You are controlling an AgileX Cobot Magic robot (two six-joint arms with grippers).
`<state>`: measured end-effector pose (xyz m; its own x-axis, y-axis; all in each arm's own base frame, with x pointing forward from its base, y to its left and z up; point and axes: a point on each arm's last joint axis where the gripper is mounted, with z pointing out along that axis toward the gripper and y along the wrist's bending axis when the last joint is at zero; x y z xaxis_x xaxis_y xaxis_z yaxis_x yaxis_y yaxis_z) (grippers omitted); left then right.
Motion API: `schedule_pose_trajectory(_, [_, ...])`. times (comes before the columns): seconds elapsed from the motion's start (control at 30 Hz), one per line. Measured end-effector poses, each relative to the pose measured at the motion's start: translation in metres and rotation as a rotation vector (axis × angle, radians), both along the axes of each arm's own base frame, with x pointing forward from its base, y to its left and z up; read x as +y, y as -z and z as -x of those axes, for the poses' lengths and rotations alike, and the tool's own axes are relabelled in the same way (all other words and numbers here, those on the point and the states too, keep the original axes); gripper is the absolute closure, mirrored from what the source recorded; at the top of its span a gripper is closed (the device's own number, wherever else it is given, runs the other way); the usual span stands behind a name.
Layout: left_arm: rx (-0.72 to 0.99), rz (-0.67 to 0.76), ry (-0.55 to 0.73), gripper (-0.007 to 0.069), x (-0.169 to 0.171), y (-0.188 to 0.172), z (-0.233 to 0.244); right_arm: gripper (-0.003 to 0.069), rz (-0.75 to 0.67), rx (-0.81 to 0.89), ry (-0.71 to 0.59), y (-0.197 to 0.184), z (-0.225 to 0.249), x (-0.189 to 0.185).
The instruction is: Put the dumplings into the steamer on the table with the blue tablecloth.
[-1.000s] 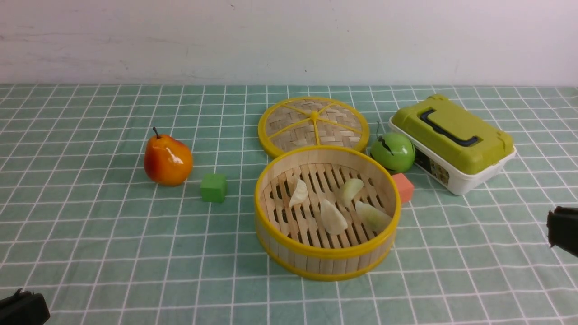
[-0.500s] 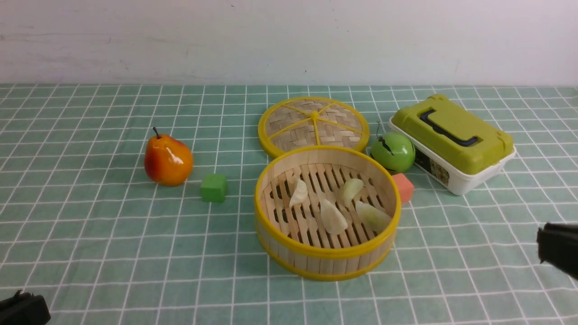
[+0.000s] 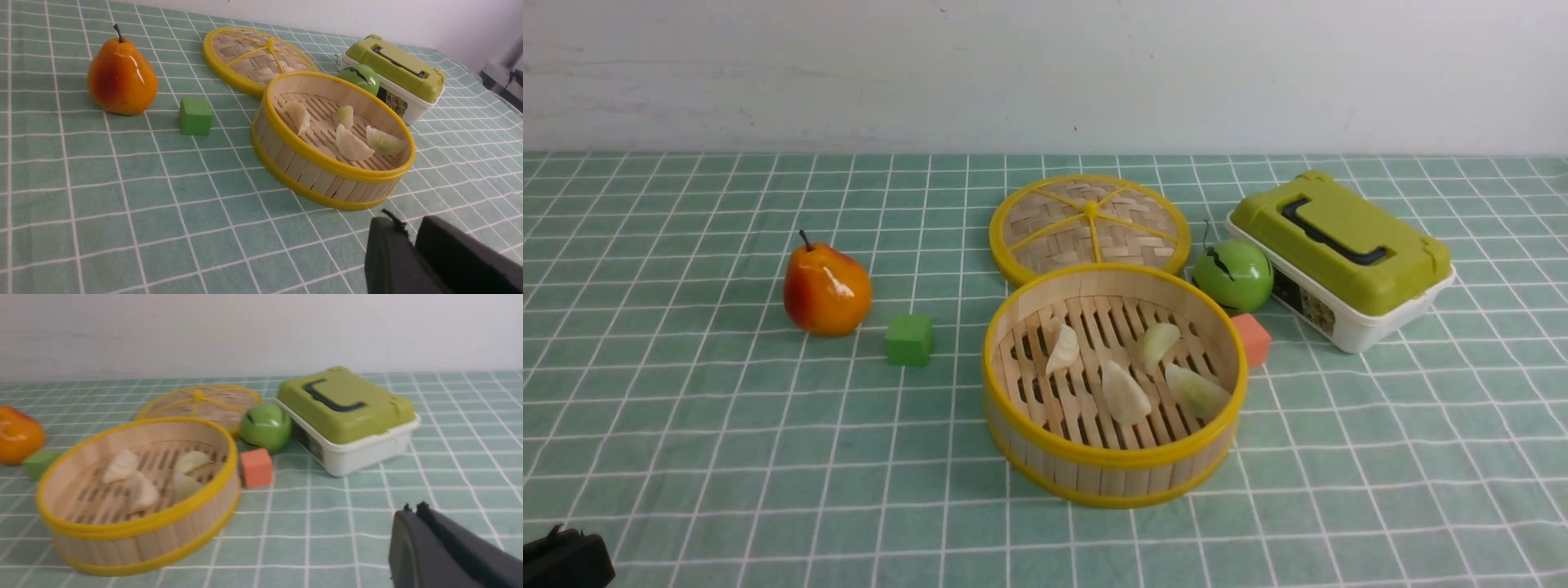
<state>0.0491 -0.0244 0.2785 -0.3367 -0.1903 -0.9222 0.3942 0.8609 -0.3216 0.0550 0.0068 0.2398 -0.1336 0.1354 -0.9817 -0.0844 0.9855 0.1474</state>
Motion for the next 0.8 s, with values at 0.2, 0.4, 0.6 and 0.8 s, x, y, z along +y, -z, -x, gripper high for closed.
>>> schedule_pose_trajectory(0.2, [0.0, 0.0, 0.0, 0.0522, 0.0, 0.0, 0.0, 0.068, 0.01, 0.063, 0.099, 0.047, 0.001, -0.006])
schedule_pose_trajectory(0.4, [0.0, 0.0, 0.0, 0.0515, 0.0, 0.0, 0.0, 0.068, 0.043, 0.117, 0.091, 0.063, 0.001, -0.006])
schedule_pose_trajectory(0.6, [0.005, -0.004, -0.001, 0.0512, 0.0, 0.001, 0.0, 0.068, 0.063, 0.147, 0.044, 0.065, 0.002, -0.004])
schedule_pose_trajectory(0.8, [0.006, -0.004, -0.001, 0.0503, 0.0, 0.001, 0.0, 0.068, 0.008, 0.178, 0.052, 0.066, 0.003, -0.004])
